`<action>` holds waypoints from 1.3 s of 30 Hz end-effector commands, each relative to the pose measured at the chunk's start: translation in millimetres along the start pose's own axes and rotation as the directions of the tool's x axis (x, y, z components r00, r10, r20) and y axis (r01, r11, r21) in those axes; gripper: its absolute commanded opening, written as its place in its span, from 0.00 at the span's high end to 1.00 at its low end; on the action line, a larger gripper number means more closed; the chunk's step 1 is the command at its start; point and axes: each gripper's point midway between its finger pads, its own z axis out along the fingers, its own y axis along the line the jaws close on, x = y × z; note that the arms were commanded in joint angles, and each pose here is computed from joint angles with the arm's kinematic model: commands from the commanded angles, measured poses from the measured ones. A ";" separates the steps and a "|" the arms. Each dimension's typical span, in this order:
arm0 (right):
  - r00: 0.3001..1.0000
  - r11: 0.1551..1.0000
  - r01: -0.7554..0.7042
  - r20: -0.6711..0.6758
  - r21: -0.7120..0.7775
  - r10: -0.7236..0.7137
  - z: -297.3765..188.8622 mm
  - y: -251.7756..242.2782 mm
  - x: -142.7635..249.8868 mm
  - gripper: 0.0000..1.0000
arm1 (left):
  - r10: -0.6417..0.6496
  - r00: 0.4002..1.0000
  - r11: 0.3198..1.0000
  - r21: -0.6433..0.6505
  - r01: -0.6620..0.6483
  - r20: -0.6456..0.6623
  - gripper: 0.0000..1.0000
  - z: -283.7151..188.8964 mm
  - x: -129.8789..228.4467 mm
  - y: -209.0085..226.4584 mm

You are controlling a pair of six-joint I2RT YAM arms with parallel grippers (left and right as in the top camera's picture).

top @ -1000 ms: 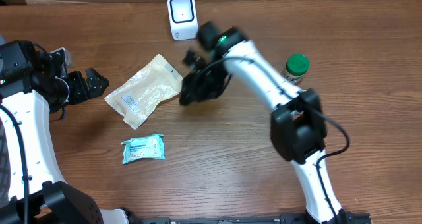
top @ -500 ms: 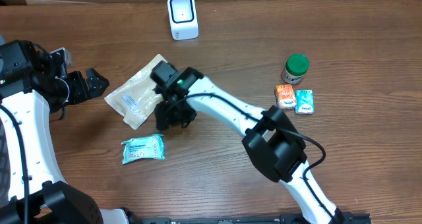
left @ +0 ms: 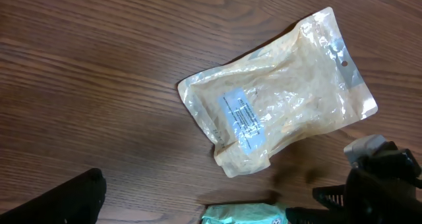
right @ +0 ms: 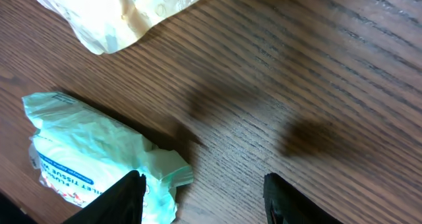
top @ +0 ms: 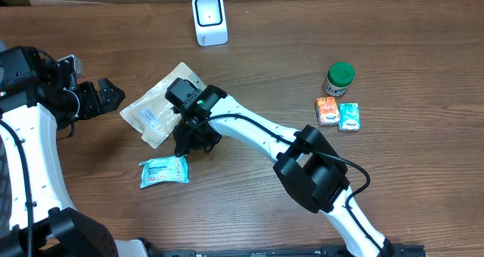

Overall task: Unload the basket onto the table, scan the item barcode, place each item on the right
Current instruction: 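Lower the right gripper onto the wipes packet and close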

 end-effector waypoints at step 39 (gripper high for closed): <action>0.990 0.971 0.122 -0.043 -0.204 -0.133 10.2 42.5 21.7 0.36 | 0.000 1.000 1.000 0.006 0.000 0.012 0.01 -2.6 -2.0 -3.8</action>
